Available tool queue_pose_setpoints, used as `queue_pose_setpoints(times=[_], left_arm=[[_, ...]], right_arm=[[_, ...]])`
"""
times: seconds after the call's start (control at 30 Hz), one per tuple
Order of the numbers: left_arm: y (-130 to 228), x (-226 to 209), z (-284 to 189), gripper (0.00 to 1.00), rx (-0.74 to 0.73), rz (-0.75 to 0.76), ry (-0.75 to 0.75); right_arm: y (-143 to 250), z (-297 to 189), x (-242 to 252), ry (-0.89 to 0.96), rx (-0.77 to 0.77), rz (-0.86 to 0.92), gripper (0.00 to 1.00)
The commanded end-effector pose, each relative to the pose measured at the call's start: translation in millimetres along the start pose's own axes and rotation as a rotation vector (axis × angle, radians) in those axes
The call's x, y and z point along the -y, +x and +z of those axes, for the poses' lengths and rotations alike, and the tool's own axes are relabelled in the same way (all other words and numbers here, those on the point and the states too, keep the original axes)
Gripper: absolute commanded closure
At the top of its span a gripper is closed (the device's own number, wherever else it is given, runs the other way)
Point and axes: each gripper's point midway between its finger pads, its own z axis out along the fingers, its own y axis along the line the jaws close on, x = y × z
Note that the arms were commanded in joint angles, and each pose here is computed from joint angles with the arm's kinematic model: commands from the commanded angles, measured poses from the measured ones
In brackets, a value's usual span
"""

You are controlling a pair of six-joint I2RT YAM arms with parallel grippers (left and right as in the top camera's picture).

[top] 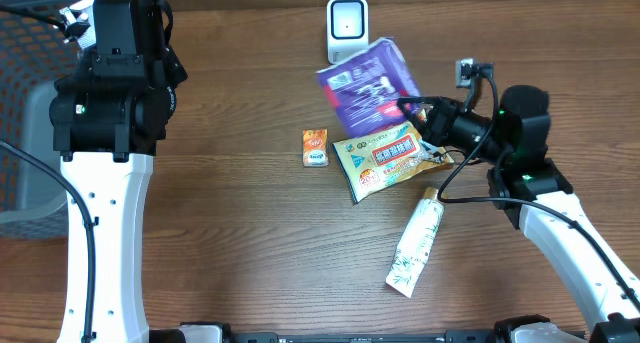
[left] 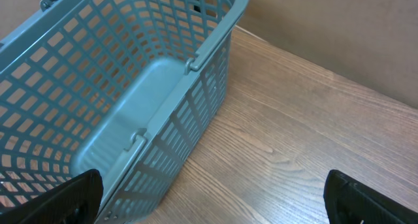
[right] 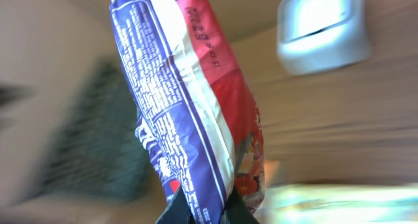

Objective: Scan the item barcode
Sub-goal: 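Carry the purple-red package to the scanner and hold it before it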

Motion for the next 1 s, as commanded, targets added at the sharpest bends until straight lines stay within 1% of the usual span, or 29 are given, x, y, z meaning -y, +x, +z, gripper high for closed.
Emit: queue_pose_setpoints(times=[0.0, 0.13, 0.27, 0.37, 0.47, 0.53, 0.63, 0.73, 0.97], left_arm=[[-4, -3, 0, 0.00, 0.009, -0.013, -0.015], [-4, -3, 0, 0.00, 0.009, -0.013, -0.015], [-4, -3, 0, 0.00, 0.009, -0.013, -0.015], [-4, -3, 0, 0.00, 0.009, -0.013, -0.015], [-4, -3, 0, 0.00, 0.009, -0.013, -0.015], [-4, -3, 0, 0.00, 0.009, -0.013, -0.015], [-4, -3, 0, 0.00, 0.009, -0.012, -0.015], [-4, -3, 1, 0.00, 0.009, -0.013, -0.015], [-4, -3, 0, 0.00, 0.009, -0.013, -0.015]], right_arm=[[-72, -21, 37, 0.433, 0.263, -0.431, 0.96], [-106, -29, 20, 0.532, 0.328, -0.640, 0.96], [-124, -22, 6, 0.616, 0.310, -0.912, 0.96], [-128, -8, 15, 0.739, 0.260, -1.119, 0.96], [-132, 8, 30, 0.854, 0.234, -1.266, 0.96], [-134, 21, 36, 0.885, 0.229, -1.325, 0.96], [-140, 38, 38, 0.898, 0.266, -1.344, 0.96], [-140, 61, 39, 0.879, 0.249, -1.387, 0.96], [-135, 104, 38, 0.806, 0.235, -1.414, 0.96]])
